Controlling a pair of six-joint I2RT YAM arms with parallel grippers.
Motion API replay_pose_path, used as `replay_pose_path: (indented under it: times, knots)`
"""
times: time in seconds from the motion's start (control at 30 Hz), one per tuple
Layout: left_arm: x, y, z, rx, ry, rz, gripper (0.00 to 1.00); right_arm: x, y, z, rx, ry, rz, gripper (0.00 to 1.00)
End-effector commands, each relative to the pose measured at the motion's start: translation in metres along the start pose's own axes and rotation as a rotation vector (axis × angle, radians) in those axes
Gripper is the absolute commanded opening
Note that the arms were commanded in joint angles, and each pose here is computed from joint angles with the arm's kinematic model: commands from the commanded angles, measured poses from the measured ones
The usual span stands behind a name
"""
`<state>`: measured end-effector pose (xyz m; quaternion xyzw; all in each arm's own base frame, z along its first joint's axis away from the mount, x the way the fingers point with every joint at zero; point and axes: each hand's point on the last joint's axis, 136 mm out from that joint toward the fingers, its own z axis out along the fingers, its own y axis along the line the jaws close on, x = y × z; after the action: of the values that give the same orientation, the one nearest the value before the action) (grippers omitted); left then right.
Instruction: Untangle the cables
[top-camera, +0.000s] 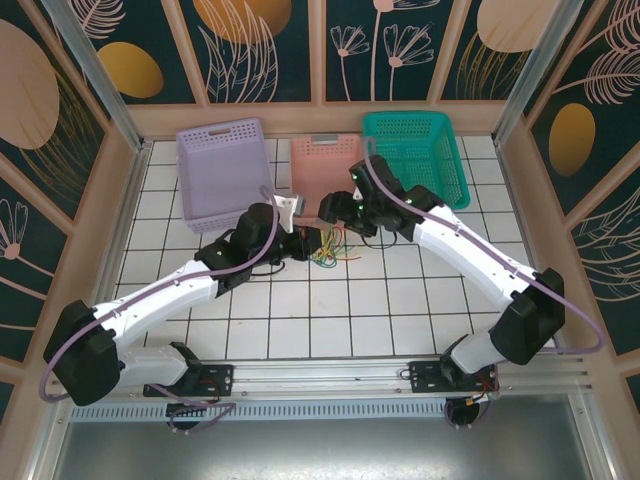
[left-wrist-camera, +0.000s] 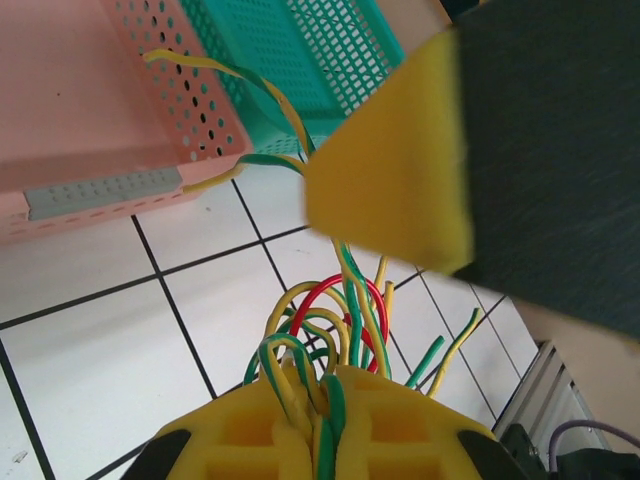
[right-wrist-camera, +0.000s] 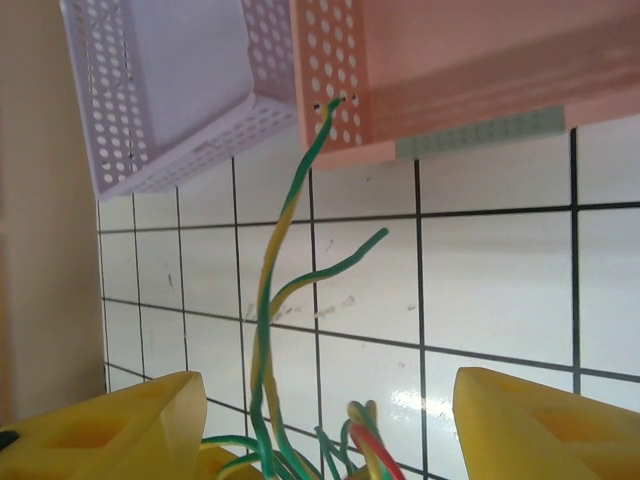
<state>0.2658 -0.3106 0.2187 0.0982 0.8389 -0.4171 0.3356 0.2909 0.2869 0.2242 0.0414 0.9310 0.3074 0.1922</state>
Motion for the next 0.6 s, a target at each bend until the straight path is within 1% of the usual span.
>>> replay_pose_path:
  times: [0.0,0.07,0.1,0.2,0.27,0.33,0.37,0.43,0.5,0.57]
  knots:
    - [-0.011,-0.019,-0.001,0.056,-0.014,0.055,0.0,0.007,0.013,0.006,-0.036,0.047,0.014,0.66]
    - [-0.013,-0.017,0.0,0.042,-0.019,0.048,0.0,0.012,0.013,0.013,-0.033,0.063,0.014,0.62]
    - [-0.014,-0.015,0.0,0.032,-0.025,0.044,0.0,0.015,0.012,0.017,-0.021,0.07,0.016,0.56]
    - [-0.024,-0.008,-0.003,-0.03,-0.064,0.023,0.0,0.02,-0.004,0.02,0.029,0.069,0.034,0.36]
    - [-0.032,-0.006,-0.008,-0.054,-0.103,0.001,0.0,0.018,-0.015,0.015,0.047,0.039,0.045,0.25]
    - [-0.041,-0.004,-0.014,-0.08,-0.144,-0.029,0.0,0.014,-0.026,0.009,0.038,0.012,0.072,0.09]
    - [-0.046,0.0,-0.018,-0.102,-0.169,-0.05,0.0,0.012,-0.031,0.004,0.034,-0.005,0.089,0.0]
    - [-0.055,0.007,-0.026,-0.147,-0.221,-0.102,0.0,0.007,-0.036,-0.007,0.018,-0.049,0.108,0.0]
    - [-0.064,0.017,-0.036,-0.18,-0.276,-0.183,0.0,0.005,-0.042,-0.016,-0.005,-0.081,0.131,0.0]
    - [-0.076,0.028,-0.048,-0.18,-0.349,-0.291,0.0,0.008,-0.048,-0.021,-0.032,-0.099,0.166,0.0]
